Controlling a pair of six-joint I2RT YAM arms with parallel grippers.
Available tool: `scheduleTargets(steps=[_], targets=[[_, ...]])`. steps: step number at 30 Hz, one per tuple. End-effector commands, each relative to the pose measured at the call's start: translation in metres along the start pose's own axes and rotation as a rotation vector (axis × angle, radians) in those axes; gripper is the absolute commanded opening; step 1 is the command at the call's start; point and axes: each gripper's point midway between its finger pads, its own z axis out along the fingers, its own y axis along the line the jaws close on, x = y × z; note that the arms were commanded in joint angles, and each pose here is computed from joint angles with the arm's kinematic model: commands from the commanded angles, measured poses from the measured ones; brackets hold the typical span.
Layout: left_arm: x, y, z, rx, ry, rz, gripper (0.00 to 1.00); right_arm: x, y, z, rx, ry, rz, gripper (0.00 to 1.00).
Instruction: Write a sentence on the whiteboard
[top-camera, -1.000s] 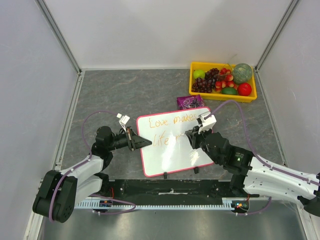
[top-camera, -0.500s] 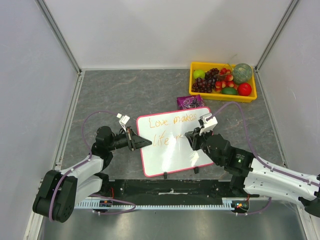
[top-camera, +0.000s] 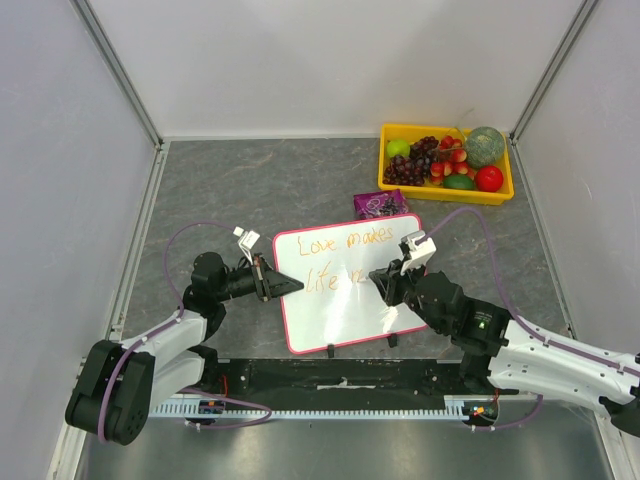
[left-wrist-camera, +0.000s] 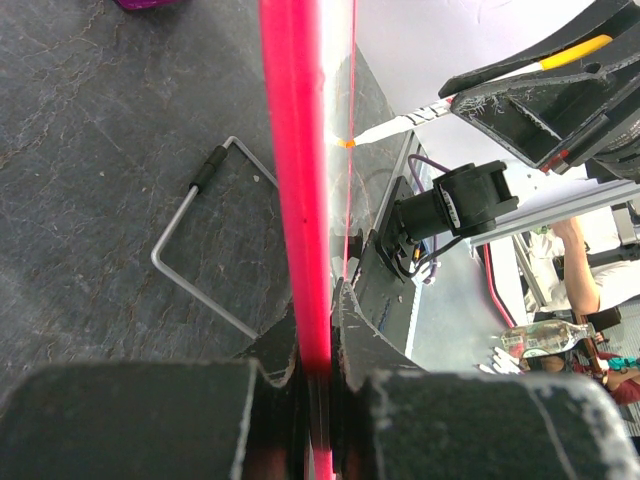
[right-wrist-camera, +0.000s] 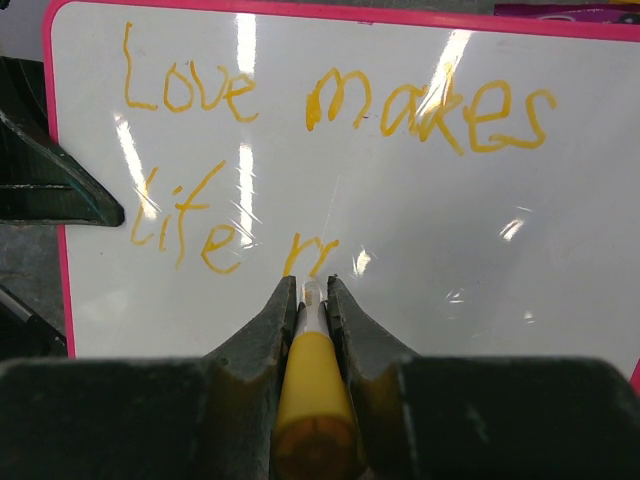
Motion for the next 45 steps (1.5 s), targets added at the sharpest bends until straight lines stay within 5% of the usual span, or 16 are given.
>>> scheduleTargets(steps=[1,16,45], targets=[[0.006,0.025,0.0,-0.08,0.006,0.122,0.02,0.018,-0.012,0.0,0.047,0.06,-0.044,0.0],[0.006,0.024,0.0,-0.078,0.006,0.124,0.02,-0.073,0.006,-0.007,0.042,-0.152,-0.028,0.0],[0.006,0.025,0.0,-0.081,0.005,0.123,0.02,-0.022,-0.011,0.018,0.113,-0.034,-0.087,0.0]])
